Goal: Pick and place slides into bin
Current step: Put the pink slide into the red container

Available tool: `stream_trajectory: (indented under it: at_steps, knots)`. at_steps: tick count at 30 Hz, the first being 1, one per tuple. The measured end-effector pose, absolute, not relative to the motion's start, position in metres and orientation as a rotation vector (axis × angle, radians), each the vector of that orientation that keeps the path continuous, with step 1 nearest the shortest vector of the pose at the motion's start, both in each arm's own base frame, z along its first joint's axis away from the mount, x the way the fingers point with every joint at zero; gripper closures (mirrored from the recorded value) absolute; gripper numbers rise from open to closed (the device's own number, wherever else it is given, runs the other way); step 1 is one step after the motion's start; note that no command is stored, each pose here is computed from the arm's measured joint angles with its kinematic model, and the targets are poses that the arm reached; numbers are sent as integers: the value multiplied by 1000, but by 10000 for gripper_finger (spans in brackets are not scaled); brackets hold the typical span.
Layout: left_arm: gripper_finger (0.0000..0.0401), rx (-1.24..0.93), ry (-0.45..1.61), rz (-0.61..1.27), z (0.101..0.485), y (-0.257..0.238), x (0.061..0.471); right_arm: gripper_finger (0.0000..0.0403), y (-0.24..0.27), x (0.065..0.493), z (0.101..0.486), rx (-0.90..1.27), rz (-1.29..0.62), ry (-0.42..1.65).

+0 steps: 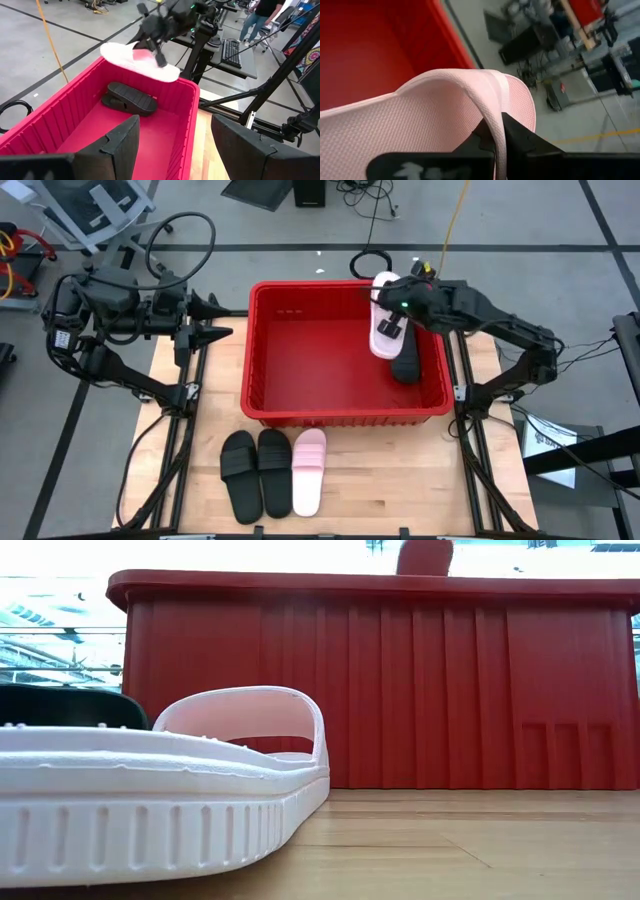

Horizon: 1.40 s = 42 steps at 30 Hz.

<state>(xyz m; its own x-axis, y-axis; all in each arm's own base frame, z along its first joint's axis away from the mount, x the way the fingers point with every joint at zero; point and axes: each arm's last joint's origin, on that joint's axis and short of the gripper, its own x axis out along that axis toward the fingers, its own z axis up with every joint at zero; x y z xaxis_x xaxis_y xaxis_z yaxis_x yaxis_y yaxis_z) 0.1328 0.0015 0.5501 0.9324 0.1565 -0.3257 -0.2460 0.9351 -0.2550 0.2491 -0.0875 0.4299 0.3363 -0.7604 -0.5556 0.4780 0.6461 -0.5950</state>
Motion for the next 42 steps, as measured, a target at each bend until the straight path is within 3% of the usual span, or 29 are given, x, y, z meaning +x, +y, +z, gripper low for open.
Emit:
stream_trajectory:
  at_steps: [18,42]
  knots:
    - [160,-314,305,212,550,1,133,402,-99,272,355,-424,-633,1084]
    - [160,-382,293,240,550,2,133,402,-111,277,250,-477,-625,1050]
